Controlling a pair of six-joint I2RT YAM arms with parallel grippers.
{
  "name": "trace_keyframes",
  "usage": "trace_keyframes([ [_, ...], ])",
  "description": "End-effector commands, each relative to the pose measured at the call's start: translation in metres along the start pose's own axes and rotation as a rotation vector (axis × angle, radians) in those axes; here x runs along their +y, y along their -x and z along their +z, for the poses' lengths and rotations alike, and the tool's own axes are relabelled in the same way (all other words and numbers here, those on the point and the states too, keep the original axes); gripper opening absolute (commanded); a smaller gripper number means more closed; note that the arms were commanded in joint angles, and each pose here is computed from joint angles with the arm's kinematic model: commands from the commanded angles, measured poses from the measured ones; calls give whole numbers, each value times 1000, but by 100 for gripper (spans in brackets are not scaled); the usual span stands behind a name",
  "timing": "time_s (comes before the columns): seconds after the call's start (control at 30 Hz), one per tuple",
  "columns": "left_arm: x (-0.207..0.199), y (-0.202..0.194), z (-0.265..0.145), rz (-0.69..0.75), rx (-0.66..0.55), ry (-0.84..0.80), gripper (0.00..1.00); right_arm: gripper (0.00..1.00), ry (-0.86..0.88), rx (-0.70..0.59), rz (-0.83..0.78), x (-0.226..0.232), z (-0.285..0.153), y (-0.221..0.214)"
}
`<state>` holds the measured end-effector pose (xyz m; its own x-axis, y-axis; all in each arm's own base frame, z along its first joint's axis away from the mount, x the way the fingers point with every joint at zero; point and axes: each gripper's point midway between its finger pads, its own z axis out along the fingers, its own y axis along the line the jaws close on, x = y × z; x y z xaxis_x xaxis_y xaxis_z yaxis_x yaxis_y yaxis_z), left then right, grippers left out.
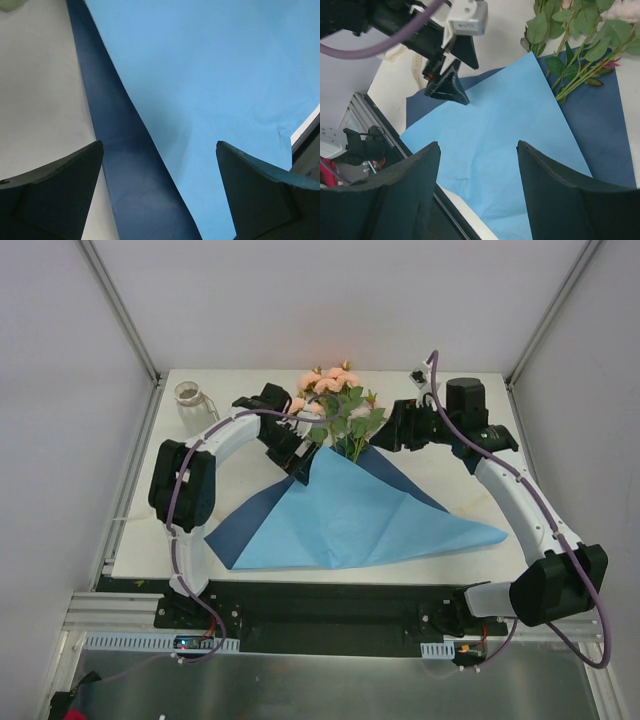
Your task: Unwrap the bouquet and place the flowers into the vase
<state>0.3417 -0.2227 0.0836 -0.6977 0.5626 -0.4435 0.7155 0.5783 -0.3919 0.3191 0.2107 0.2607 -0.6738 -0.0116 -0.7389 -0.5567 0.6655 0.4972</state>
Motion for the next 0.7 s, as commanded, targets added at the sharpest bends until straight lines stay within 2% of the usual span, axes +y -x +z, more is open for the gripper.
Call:
trace_keyframes([
  [0.0, 2, 21, 13, 38, -20, 2, 94, 65, 65, -76, 6, 12, -16, 17],
  [0.17, 1, 16, 26, 43, 2, -26, 87, 60, 67, -113, 56, 3, -24, 25],
  [0.23, -5, 13, 29, 50, 9, -47, 69, 58, 70, -112, 84, 0, -24, 23],
  [0.3, -9, 10, 29, 49, 15, -51, 59, 58, 69, -127, 94, -3, -26, 26],
  [0.33, -12, 10, 28, 55, 15, -51, 47, 57, 68, -127, 102, -4, -26, 25],
  [0.4, -13, 10, 25, 53, 9, -43, 35, 56, 68, -141, 98, -5, -27, 28],
  [0.43, -14, 12, 21, 56, -1, -38, 25, 56, 70, -141, 101, -4, -27, 28],
  [0.53, -20, 18, 11, 64, -25, -31, 9, 54, 61, -141, 111, -8, -25, 28],
  [0.57, -22, 20, 8, 68, -33, -31, 0, 53, 56, -140, 122, -10, -24, 27],
  [0.67, -35, 25, -3, 87, -61, -39, 0, 49, 38, -132, 143, -16, -19, 26],
])
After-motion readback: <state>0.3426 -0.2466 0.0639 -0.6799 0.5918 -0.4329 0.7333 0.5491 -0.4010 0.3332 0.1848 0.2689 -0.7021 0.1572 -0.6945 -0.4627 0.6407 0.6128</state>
